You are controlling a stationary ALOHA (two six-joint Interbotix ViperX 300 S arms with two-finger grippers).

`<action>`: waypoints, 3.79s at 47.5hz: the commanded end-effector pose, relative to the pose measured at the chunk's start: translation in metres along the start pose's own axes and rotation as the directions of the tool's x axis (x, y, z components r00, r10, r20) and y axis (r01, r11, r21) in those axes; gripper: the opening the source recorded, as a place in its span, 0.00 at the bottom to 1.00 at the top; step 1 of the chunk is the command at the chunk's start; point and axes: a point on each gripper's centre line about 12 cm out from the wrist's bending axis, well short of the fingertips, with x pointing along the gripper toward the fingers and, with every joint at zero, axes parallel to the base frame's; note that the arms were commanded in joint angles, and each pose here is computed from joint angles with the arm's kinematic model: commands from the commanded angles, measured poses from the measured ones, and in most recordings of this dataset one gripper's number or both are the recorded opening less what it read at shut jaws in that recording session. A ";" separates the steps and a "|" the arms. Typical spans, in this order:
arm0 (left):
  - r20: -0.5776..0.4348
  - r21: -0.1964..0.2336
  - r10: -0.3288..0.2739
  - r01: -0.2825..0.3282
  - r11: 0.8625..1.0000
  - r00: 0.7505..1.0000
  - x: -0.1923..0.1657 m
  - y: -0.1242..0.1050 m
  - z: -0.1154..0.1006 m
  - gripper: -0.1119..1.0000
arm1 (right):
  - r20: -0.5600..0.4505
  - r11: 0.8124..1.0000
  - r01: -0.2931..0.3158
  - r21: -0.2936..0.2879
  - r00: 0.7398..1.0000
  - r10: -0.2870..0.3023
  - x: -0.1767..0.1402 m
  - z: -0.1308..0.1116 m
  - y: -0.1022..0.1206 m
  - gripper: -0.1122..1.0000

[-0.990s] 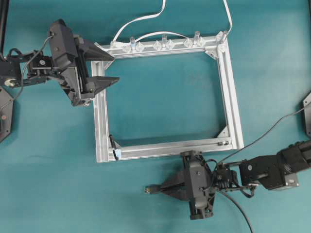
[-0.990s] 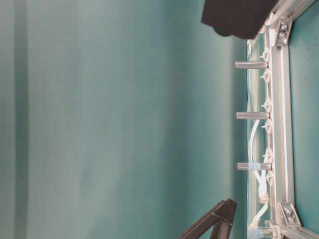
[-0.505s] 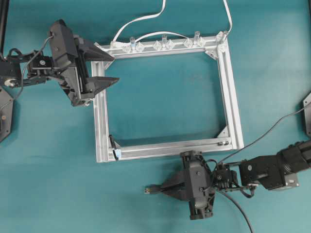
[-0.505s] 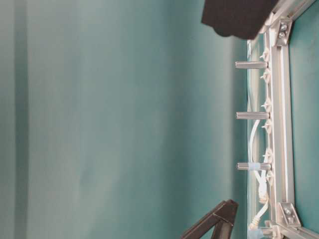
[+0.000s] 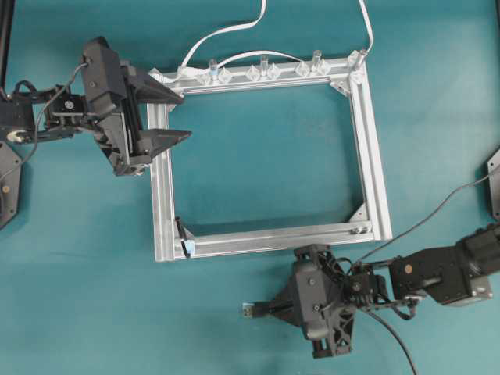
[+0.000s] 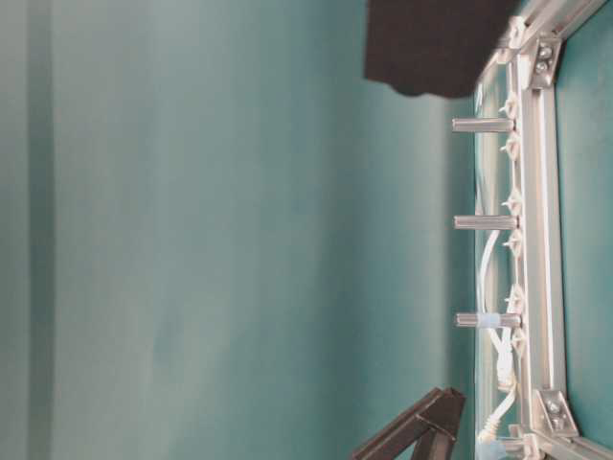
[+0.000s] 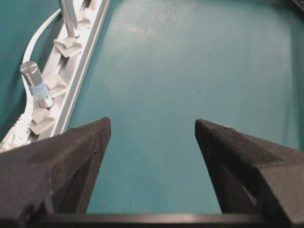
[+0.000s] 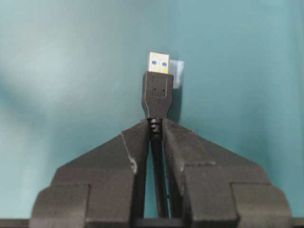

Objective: Insert the wire through the string loop located on the left side.
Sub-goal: 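Lift the USB plug with the right gripper toward the black cable-tie loop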

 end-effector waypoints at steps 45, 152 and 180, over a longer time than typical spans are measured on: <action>0.023 0.002 -0.029 0.029 1.000 0.999 -0.025 -0.008 0.001 0.83 | 0.102 1.000 -0.006 -0.030 0.995 0.009 -0.037 0.085 -0.017 0.20; -0.060 0.029 -0.078 0.079 0.996 0.995 -0.041 -0.021 -0.015 0.83 | 0.047 0.993 0.111 -0.051 0.993 -0.109 -0.018 0.088 -0.081 0.20; -0.065 0.030 -0.084 0.086 0.996 0.994 -0.053 -0.021 -0.016 0.83 | 0.048 0.993 0.112 -0.049 0.993 -0.109 -0.018 0.090 -0.081 0.20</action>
